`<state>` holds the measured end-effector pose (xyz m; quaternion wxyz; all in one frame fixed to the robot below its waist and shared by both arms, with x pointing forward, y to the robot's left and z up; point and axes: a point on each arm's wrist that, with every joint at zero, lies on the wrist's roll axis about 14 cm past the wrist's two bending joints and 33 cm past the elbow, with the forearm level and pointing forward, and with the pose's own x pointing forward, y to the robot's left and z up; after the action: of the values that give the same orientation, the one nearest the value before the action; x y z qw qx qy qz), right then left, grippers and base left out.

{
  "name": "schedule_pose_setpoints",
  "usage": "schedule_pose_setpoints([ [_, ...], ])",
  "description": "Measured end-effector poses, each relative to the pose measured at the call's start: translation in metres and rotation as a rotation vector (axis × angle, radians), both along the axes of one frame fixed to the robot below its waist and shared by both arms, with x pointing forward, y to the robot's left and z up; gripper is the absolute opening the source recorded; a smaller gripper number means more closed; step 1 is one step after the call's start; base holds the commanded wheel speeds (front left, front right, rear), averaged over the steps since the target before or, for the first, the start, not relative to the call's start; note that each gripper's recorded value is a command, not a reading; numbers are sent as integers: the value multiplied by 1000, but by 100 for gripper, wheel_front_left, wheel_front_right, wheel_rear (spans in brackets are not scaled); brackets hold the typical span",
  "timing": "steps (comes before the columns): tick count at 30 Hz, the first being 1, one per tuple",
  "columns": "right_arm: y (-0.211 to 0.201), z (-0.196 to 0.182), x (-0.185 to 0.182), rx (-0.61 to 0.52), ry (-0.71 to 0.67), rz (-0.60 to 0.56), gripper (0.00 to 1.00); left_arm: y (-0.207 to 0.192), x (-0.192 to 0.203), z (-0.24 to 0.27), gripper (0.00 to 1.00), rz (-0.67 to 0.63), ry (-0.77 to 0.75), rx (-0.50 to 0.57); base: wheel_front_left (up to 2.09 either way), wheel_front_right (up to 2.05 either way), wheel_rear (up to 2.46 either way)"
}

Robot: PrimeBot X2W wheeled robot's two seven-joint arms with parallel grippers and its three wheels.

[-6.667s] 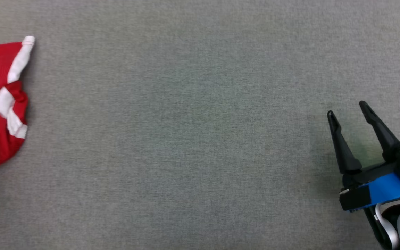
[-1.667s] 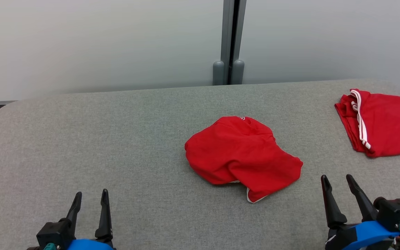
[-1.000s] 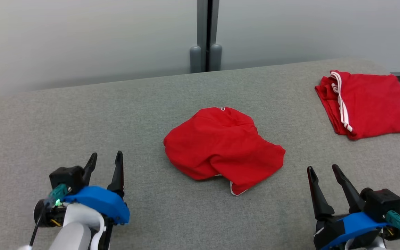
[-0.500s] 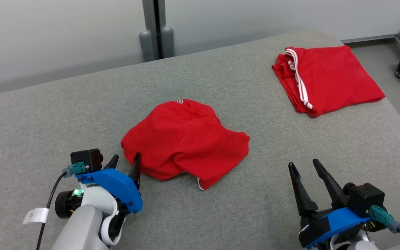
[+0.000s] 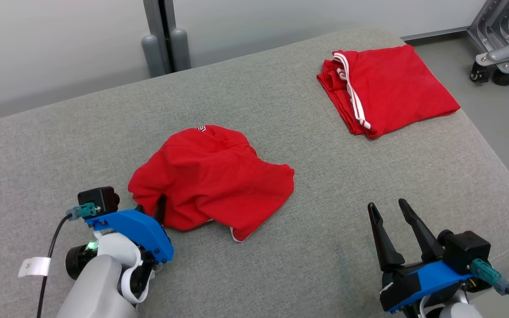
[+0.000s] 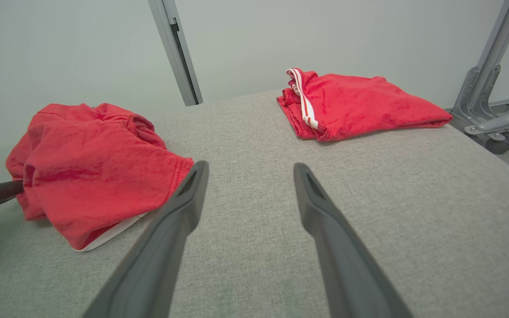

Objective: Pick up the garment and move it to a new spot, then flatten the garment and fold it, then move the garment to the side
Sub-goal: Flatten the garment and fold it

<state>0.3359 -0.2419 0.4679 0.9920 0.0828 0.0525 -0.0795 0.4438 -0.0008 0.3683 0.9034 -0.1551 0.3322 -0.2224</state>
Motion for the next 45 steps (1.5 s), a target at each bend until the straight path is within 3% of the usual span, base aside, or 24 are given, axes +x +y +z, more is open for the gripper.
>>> schedule_pose_setpoints([
  [4,-1,-1,0,6,0,-3,100,-4,14,19,0,30,-100,-43,0,0,0],
  [6,1,-1,2,7,-2,2,100,-2,31,48,0,91,-232,-94,0,0,0],
  [9,4,0,6,8,-11,14,100,-12,47,93,0,80,-423,-133,0,0,0],
  [17,17,7,16,9,-35,60,100,-74,43,221,0,-129,-829,-253,0,0,0],
  [22,22,8,19,15,-40,75,100,-105,12,266,0,-261,-966,-335,0,0,0],
  [24,24,7,21,19,-40,81,100,-112,-1,254,0,-299,-943,-336,0,0,0],
  [26,26,6,24,22,-39,87,100,-110,-12,221,0,-344,-894,-268,0,0,0],
  [31,38,3,32,30,-35,124,100,-69,-35,129,0,-361,-696,-105,0,0,0],
  [40,69,5,48,36,-37,222,100,44,-60,59,0,-146,-512,98,0,0,0],
  [44,81,6,51,36,-38,260,100,73,-77,43,0,-102,-428,157,0,0,0],
  [45,83,7,52,35,-40,267,100,74,-85,38,42,-98,-392,152,0,0,0],
])
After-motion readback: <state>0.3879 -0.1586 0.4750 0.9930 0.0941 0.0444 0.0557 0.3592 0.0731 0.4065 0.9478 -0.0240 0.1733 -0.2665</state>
